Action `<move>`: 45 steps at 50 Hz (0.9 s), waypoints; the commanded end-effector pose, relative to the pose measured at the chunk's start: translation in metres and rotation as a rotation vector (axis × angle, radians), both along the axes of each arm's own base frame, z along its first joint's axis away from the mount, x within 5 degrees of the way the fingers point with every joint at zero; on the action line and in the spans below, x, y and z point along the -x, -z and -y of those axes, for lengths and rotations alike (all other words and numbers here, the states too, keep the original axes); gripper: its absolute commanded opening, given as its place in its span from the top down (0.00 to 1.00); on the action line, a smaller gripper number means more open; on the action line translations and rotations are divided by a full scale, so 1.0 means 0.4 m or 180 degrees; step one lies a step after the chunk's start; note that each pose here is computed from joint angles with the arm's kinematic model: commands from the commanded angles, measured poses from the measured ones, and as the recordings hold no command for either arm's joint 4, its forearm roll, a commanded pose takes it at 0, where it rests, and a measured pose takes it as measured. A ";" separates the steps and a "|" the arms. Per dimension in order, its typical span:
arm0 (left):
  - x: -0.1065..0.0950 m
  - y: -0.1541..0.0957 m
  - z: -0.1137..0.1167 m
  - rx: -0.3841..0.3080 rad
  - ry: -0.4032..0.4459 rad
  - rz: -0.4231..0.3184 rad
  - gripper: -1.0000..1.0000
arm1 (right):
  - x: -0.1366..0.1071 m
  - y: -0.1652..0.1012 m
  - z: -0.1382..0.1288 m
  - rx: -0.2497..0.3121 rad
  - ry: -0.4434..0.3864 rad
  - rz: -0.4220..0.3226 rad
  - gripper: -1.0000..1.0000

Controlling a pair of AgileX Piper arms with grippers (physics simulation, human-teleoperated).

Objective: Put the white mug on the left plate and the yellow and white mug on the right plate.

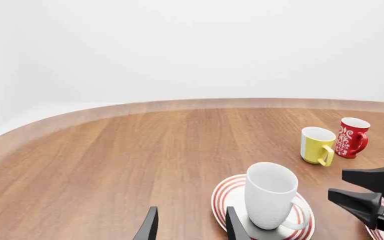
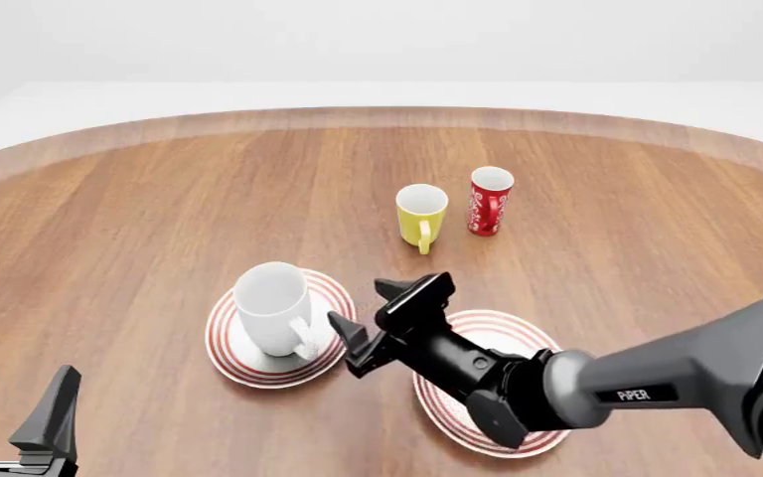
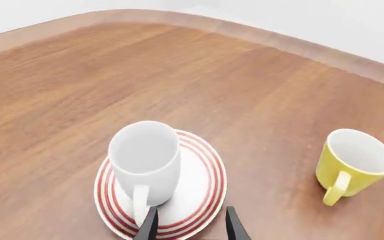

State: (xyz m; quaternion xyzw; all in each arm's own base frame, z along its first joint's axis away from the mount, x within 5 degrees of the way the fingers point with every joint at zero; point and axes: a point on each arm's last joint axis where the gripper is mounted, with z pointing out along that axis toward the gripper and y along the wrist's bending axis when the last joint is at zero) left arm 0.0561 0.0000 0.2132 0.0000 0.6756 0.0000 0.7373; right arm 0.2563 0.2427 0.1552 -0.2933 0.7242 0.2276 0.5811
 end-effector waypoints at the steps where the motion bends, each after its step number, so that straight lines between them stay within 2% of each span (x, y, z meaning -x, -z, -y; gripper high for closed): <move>1: 0.000 0.000 0.000 0.0000 0.0000 0.0000 0.00 | -0.034 -0.002 0.050 0.0102 0.0182 0.0120 0.00; 21: 0.000 0.000 0.000 0.0000 0.0000 0.0000 0.00 | -0.081 0.001 0.111 0.0048 0.0466 0.0167 0.00; 24: 0.000 0.000 0.000 0.0000 0.0000 0.0000 0.00 | -0.095 -0.001 0.135 -0.0047 0.0591 0.0137 0.00; 32: 0.000 0.000 0.000 0.0000 0.0000 0.0000 0.00 | -0.122 -0.005 0.178 -0.0092 0.0780 0.0159 0.00; 45: 0.000 0.000 0.000 0.0000 0.0000 0.0000 0.00 | -0.158 -0.016 0.205 -0.0083 0.0925 0.0146 0.00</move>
